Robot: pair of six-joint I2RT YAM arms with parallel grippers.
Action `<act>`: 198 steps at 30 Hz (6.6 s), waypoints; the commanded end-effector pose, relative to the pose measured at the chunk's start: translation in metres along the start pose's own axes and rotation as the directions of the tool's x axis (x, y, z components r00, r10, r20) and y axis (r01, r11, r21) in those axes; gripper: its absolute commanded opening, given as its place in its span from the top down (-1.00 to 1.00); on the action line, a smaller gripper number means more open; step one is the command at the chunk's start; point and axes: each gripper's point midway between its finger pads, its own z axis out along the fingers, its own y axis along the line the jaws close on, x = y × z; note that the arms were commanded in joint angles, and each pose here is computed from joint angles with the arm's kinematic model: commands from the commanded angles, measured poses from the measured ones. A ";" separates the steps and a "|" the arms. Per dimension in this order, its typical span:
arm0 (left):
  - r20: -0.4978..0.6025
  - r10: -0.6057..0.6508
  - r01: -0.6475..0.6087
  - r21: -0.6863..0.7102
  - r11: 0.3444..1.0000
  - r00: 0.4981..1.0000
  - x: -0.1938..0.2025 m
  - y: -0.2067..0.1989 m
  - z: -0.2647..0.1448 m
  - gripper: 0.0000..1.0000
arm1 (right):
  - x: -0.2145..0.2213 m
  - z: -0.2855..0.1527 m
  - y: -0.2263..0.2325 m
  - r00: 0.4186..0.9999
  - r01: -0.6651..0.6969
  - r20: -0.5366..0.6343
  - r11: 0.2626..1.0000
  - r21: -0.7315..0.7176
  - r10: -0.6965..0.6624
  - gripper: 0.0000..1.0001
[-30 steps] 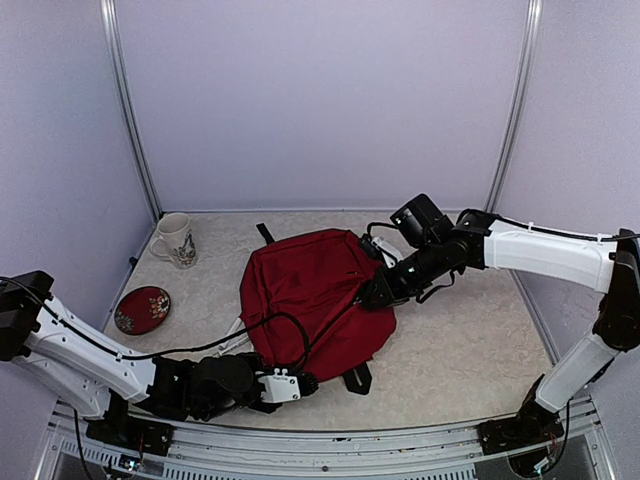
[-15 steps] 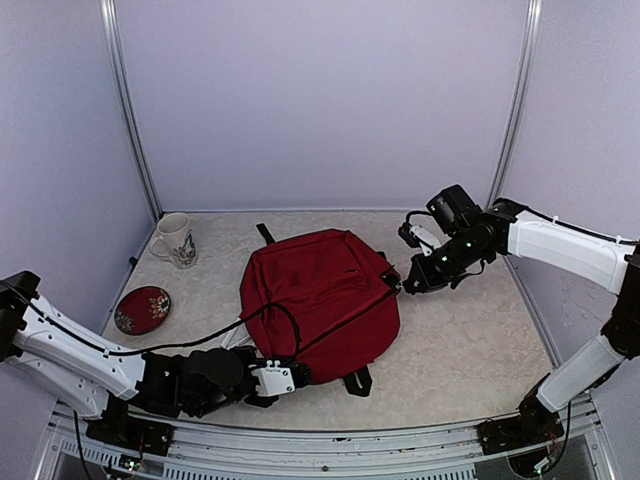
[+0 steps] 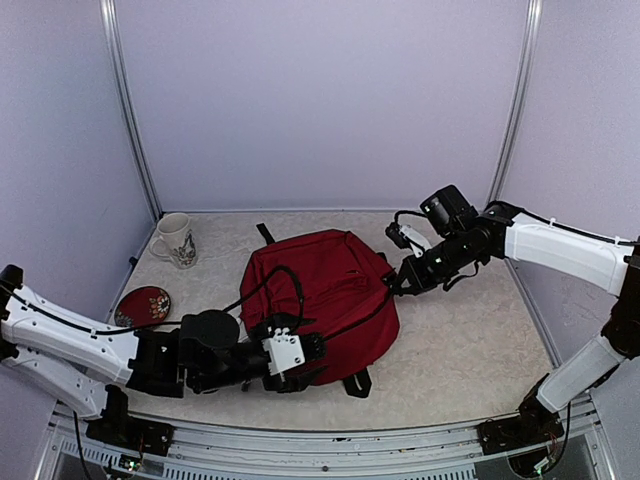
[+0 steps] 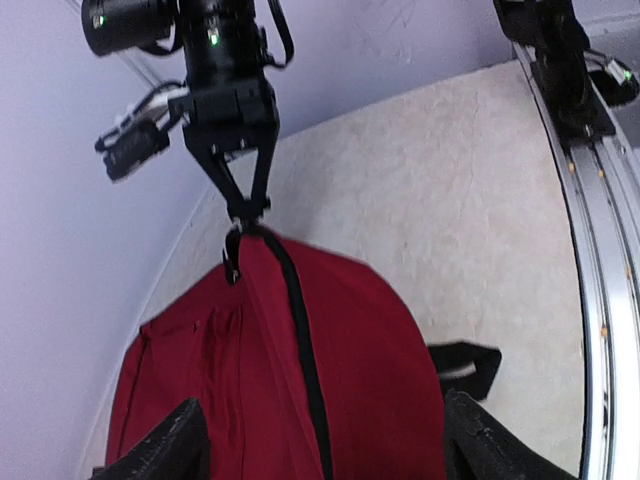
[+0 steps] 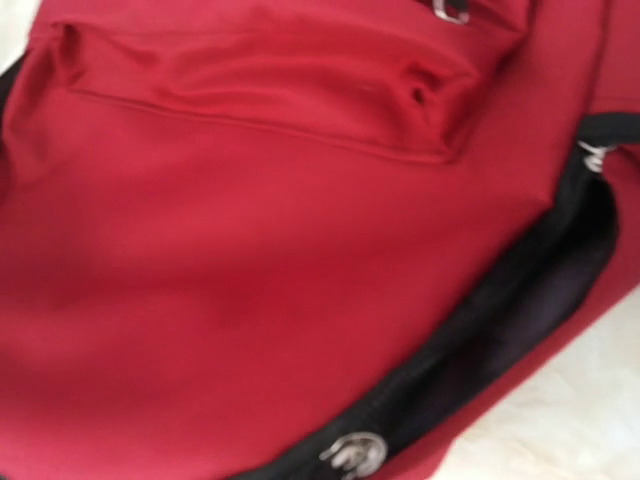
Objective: Pack the student bag
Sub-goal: Zip the student bag into the largest pocket of the bag, then hold the largest pocket of the student bag, then zip the student bag into the largest pocket of the bag, then rotate the student bag at the center of the board.
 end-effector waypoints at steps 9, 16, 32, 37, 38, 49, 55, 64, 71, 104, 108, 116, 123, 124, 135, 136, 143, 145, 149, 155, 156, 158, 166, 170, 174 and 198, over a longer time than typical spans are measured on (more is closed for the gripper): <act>-0.132 -0.172 0.166 -0.054 0.985 0.976 -0.002 0.034 0.145 -0.70 | 0.000 -0.007 0.004 1.000 0.007 0.029 1.000 0.001 -0.007 1.00; -0.196 -0.185 0.179 -0.050 0.983 0.963 0.021 0.025 0.163 0.34 | 0.000 -0.013 0.001 0.999 0.006 0.041 1.000 0.028 -0.007 1.00; -0.078 -0.011 0.026 0.192 0.981 0.997 -0.001 -0.047 0.066 1.00 | -0.021 -0.015 -0.108 1.000 -0.004 0.009 0.872 0.490 0.000 1.00; -0.039 0.032 -0.018 0.324 0.946 0.999 0.000 -0.080 0.030 1.00 | -0.030 -0.020 -0.148 1.000 0.022 -0.029 0.792 0.611 -0.005 1.00; -0.037 0.034 -0.020 0.332 0.943 0.999 0.001 -0.082 0.025 1.00 | -0.029 -0.019 -0.156 0.999 0.025 -0.041 0.779 0.627 0.001 1.00; -0.025 -0.003 0.013 0.394 0.919 1.000 -0.001 -0.098 0.012 1.00 | -0.020 0.012 -0.193 0.996 -0.002 -0.070 0.783 0.622 0.059 1.00; 0.051 -0.049 0.026 0.381 0.924 0.998 -0.025 -0.093 0.021 1.00 | -0.019 0.016 -0.128 1.000 -0.028 0.015 0.950 0.312 0.025 0.99; 0.090 -0.137 0.108 0.267 0.958 0.987 -0.071 -0.041 0.030 -0.87 | -0.011 -0.029 -0.070 0.987 -0.083 0.144 0.992 0.090 0.069 0.01; 0.117 -0.455 0.430 0.188 0.883 0.883 -0.064 0.072 0.011 -0.98 | 0.014 -0.008 -0.045 0.943 -0.255 0.191 0.961 -0.106 0.271 -0.53; -0.445 -0.647 0.714 -0.023 0.700 0.619 0.129 0.032 0.127 -0.46 | -0.070 0.049 -0.198 0.959 -0.268 0.135 0.952 0.147 0.249 1.00; -0.437 -0.598 0.722 0.207 0.660 0.672 0.083 -0.023 0.156 -0.42 | -0.115 0.045 -0.197 0.961 -0.225 0.186 0.969 0.102 0.203 1.00; -0.167 -0.504 0.525 0.408 0.747 0.847 -0.036 -0.022 0.173 -0.64 | -0.130 0.021 -0.180 0.961 -0.181 0.223 0.981 0.073 0.161 0.16; -0.092 -0.779 0.781 -0.021 0.624 0.620 0.045 0.182 0.156 -0.70 | -0.103 -0.033 -0.156 0.933 -0.248 0.295 0.963 0.109 0.207 -0.37; -0.104 -0.812 0.799 -0.144 0.583 0.574 0.079 0.209 0.152 -0.72 | -0.092 -0.030 -0.150 0.929 -0.272 0.285 0.958 0.093 0.236 -0.53; -0.311 -0.861 0.726 -0.464 0.507 0.402 0.268 0.252 0.163 -0.97 | 0.052 0.023 -0.100 0.915 -0.403 0.031 0.904 0.140 0.403 -0.85; -0.321 -0.865 0.723 -0.478 0.499 0.385 0.277 0.250 0.163 -0.93 | 0.064 0.028 -0.096 0.903 -0.429 0.017 0.896 0.117 0.430 -0.76; -0.304 -0.868 0.782 -0.388 0.488 0.392 0.264 0.221 0.151 0.05 | 0.060 0.022 -0.123 0.897 -0.441 0.072 0.889 0.121 0.435 1.00; -0.307 -0.860 0.809 -0.315 0.496 0.408 0.248 0.207 0.153 0.41 | 0.041 0.007 -0.153 0.900 -0.434 0.128 0.884 0.173 0.417 1.00; -0.321 -0.821 0.810 -0.208 0.548 0.473 0.216 0.184 0.164 1.00 | -0.005 -0.024 -0.215 0.908 -0.413 0.222 0.850 0.329 0.355 1.00; -0.343 -0.772 0.812 -0.042 0.582 0.535 0.153 0.132 0.178 1.00 | -0.097 -0.073 -0.247 0.927 -0.299 0.340 0.857 0.420 0.157 1.00; -0.345 -0.759 0.808 0.000 0.589 0.553 0.137 0.118 0.178 1.00 | -0.108 -0.076 -0.249 0.926 -0.286 0.353 0.858 0.426 0.134 1.00; -0.348 -0.718 0.788 0.115 0.605 0.603 0.098 0.082 0.177 1.00 | -0.132 -0.079 -0.245 0.917 -0.263 0.386 0.883 0.389 0.102 1.00; -0.160 -0.549 0.514 0.628 0.584 0.820 -0.055 -0.047 0.136 0.91 | -0.177 -0.057 -0.171 0.845 -0.132 0.529 0.990 0.058 0.082 1.00; -0.134 -0.509 0.445 0.700 0.559 0.850 -0.077 -0.074 0.134 0.13 | -0.187 -0.030 -0.126 0.850 0.021 0.527 0.999 -0.040 0.003 1.00; -0.121 -0.520 0.448 0.689 0.569 0.846 -0.086 -0.057 0.133 -0.60 | -0.190 -0.020 -0.113 0.873 0.044 0.487 0.998 -0.049 -0.014 0.53; -0.290 -0.856 0.901 0.056 0.431 0.427 0.150 0.152 0.239 -0.98 | 0.085 -0.008 -0.201 0.873 -0.487 0.196 0.791 0.370 0.446 -0.44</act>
